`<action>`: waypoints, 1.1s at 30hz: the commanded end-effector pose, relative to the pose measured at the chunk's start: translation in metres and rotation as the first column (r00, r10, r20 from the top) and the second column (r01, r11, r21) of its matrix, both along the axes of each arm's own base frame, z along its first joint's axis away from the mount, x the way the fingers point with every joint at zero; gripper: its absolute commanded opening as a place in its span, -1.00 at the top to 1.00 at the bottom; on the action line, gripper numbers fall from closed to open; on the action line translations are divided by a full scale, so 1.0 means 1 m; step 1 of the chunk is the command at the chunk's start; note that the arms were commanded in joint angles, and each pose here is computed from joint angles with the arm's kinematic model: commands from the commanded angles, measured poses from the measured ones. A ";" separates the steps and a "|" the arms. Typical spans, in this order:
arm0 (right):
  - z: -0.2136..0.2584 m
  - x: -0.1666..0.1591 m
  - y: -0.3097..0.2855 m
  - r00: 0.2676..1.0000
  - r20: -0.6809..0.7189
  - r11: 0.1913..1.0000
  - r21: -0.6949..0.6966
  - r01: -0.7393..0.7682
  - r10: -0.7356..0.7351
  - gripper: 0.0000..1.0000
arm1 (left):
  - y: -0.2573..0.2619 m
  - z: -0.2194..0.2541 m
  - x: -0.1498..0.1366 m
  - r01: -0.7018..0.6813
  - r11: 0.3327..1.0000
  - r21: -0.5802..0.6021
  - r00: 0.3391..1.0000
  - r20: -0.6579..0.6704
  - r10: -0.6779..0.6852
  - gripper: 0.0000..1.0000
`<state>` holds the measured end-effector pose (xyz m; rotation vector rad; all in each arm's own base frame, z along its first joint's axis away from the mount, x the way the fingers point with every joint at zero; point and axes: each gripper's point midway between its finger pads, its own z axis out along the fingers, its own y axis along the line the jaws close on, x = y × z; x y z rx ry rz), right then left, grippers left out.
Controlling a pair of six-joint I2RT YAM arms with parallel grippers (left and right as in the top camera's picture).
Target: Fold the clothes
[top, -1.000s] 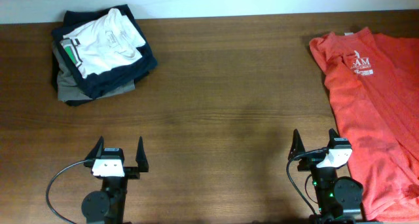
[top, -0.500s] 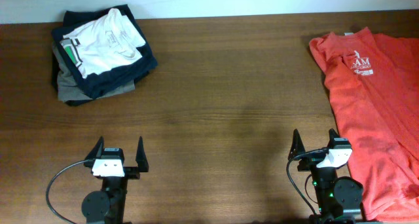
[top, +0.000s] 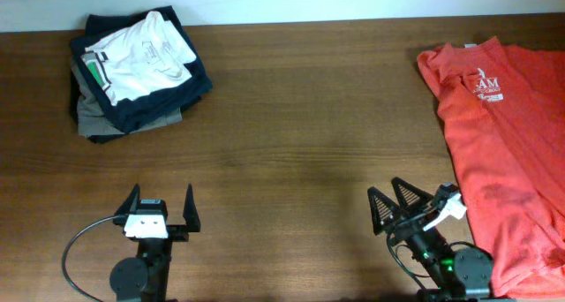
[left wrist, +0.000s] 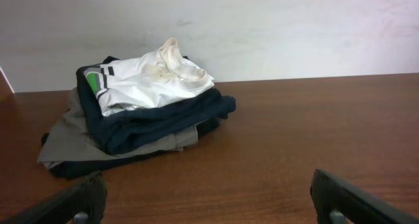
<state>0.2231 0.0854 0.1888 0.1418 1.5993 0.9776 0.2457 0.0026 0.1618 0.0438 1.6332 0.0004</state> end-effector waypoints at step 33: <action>-0.122 0.359 -0.248 0.613 -0.380 0.460 -0.887 -0.031 -0.693 -0.82 | -0.001 -0.002 0.000 0.007 1.000 0.012 1.000 -0.003 -0.007 -0.98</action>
